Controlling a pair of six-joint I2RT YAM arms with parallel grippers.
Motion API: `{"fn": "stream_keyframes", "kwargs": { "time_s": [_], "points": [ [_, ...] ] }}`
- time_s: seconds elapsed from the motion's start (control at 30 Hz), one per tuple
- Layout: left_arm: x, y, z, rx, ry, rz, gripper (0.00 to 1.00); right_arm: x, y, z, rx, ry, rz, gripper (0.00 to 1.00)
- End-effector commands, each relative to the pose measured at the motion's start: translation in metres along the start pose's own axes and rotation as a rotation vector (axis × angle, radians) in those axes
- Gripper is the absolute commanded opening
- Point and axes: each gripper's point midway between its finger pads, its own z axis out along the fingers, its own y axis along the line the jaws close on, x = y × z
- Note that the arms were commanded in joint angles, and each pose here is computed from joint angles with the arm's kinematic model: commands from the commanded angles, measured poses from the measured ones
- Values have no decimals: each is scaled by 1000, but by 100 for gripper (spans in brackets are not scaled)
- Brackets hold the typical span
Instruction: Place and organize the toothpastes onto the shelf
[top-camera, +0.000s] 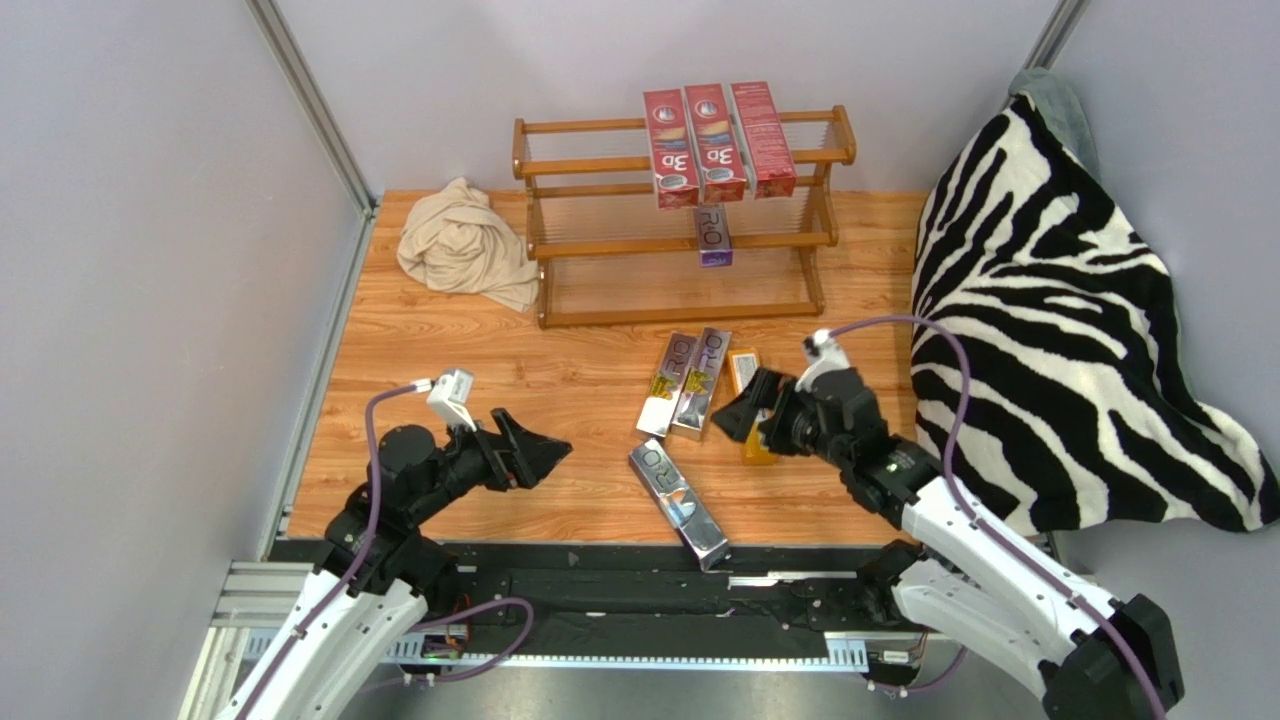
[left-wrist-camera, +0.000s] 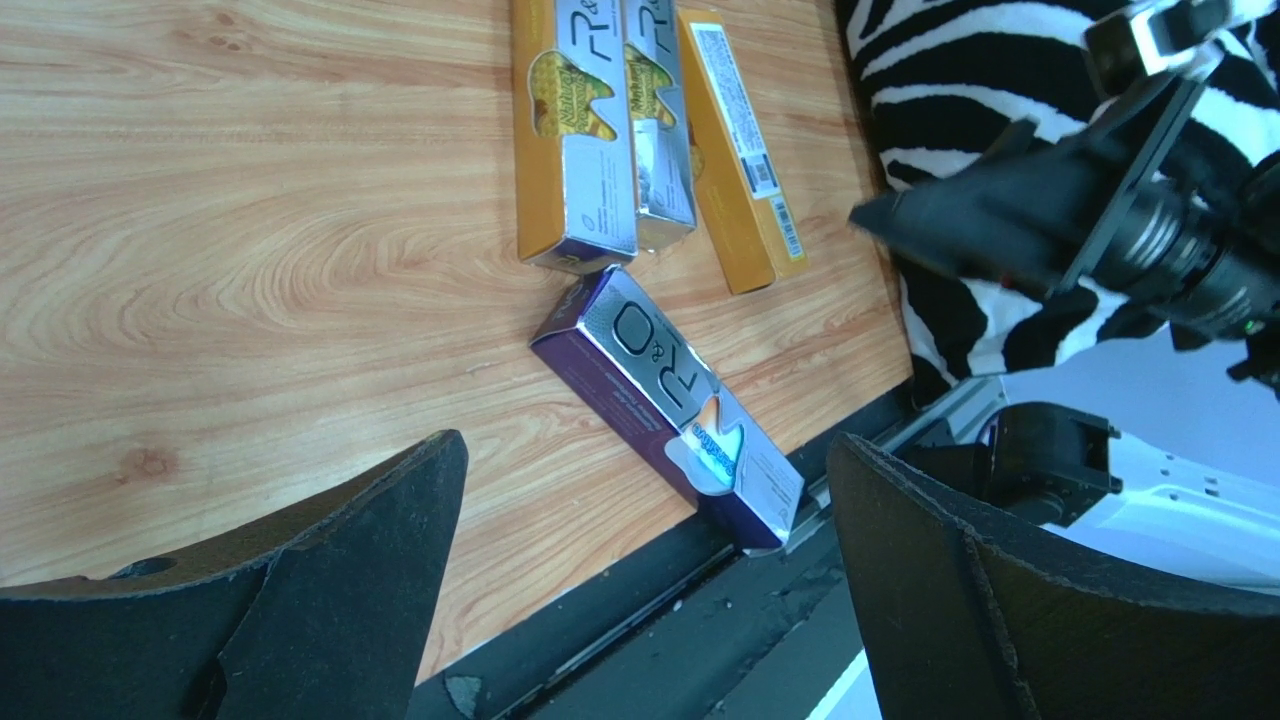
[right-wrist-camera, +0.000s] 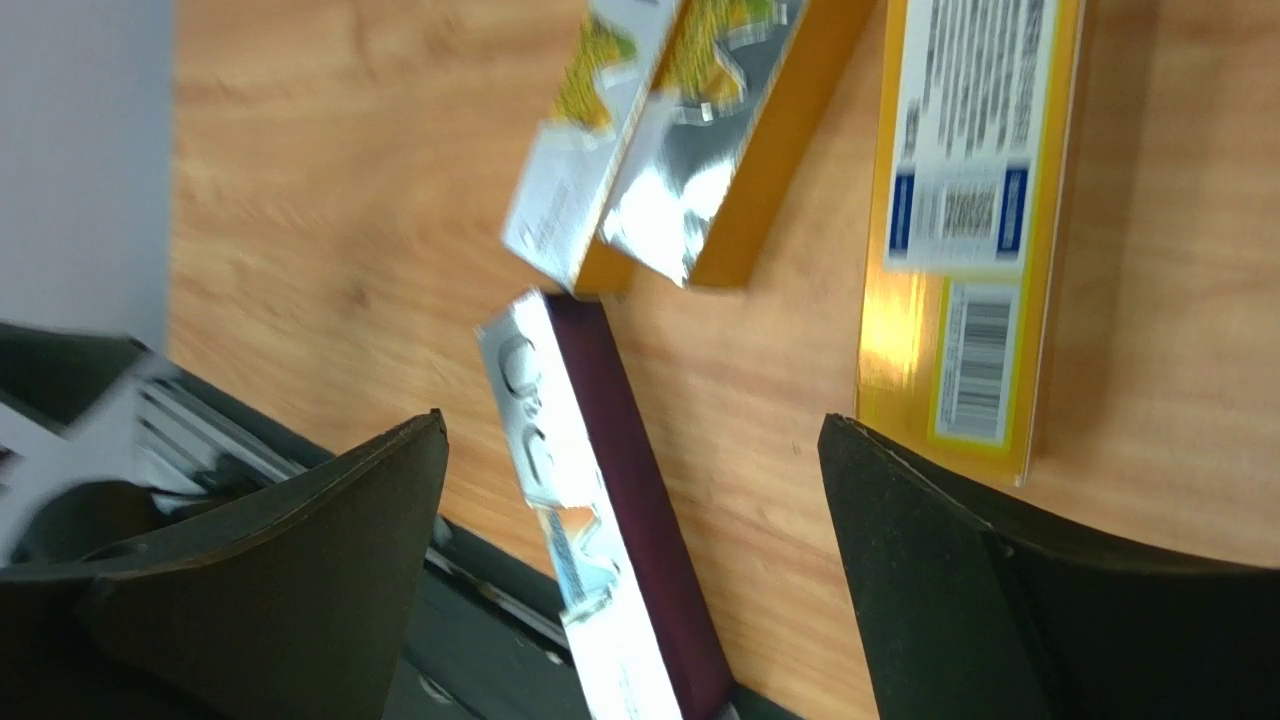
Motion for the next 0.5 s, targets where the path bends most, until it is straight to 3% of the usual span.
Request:
{"fn": "stream_keyframes", "kwargs": {
  "time_s": [0.0,0.23,0.47],
  "points": [
    [-5,-8,2,35,-8,13,99,41,-23,-5,145,75,-144,100],
    [1,-6,4,36,11,10,99,98,-15,4,241,187,-398,100],
    [5,-3,5,32,21,-2,99,125,1,15,208,245,-445,100]
  ]
}}
